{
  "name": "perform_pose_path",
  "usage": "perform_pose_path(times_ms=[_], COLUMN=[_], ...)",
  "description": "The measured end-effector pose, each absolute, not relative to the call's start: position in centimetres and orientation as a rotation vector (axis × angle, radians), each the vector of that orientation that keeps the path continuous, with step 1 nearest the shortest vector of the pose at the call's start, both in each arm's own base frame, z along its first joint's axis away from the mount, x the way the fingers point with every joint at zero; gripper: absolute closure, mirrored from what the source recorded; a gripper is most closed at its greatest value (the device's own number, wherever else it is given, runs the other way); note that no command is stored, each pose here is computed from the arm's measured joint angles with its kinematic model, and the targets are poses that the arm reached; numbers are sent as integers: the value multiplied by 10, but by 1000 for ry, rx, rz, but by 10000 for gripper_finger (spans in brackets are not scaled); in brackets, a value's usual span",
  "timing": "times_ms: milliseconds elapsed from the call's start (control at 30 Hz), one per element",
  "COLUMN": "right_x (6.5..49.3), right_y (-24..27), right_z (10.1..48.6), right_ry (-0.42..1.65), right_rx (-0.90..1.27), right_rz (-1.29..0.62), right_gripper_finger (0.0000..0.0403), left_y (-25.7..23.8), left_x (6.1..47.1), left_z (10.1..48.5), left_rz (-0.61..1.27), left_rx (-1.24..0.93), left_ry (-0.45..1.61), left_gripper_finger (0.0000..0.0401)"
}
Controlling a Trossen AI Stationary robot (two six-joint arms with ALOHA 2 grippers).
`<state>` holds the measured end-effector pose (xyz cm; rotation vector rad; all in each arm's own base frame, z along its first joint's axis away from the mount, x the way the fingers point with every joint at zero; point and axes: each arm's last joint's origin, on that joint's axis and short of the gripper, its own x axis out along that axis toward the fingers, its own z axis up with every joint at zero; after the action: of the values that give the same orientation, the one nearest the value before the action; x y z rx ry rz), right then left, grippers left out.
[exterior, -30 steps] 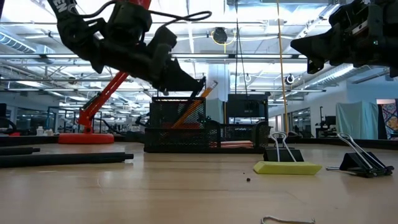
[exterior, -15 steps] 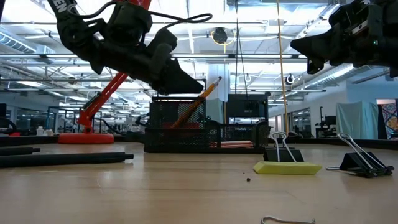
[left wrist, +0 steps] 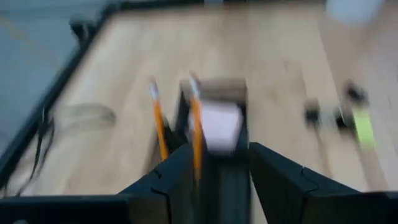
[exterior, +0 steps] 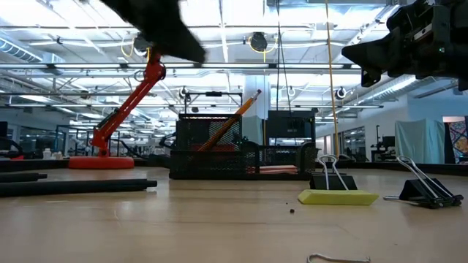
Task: Pick and place office supplies into organizer
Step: Put the pen into the desk organizer
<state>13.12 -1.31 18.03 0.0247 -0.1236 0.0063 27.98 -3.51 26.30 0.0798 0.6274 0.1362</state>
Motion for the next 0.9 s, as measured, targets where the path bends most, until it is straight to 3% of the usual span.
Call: perform_pose_path(times_ms=[200, 433, 633, 900], right_x=[131, 132, 133, 133], right_y=[-13, -13, -13, -13], right_z=[180, 178, 177, 177], right_ry=[-120, -97, -93, -93], right_rx=[45, 57, 55, 47], right_rz=[10, 8, 7, 5], right_gripper_finger=[399, 399, 399, 399], left_y=[-85, -126, -136, -137], left_x=[269, 273, 277, 280], left_z=[238, 192, 161, 159], left_rz=[102, 96, 111, 103], left_rx=[17, -168, -232, -297], left_ry=[877, 1051, 1188, 1186], left_gripper_finger=[261, 255, 230, 177])
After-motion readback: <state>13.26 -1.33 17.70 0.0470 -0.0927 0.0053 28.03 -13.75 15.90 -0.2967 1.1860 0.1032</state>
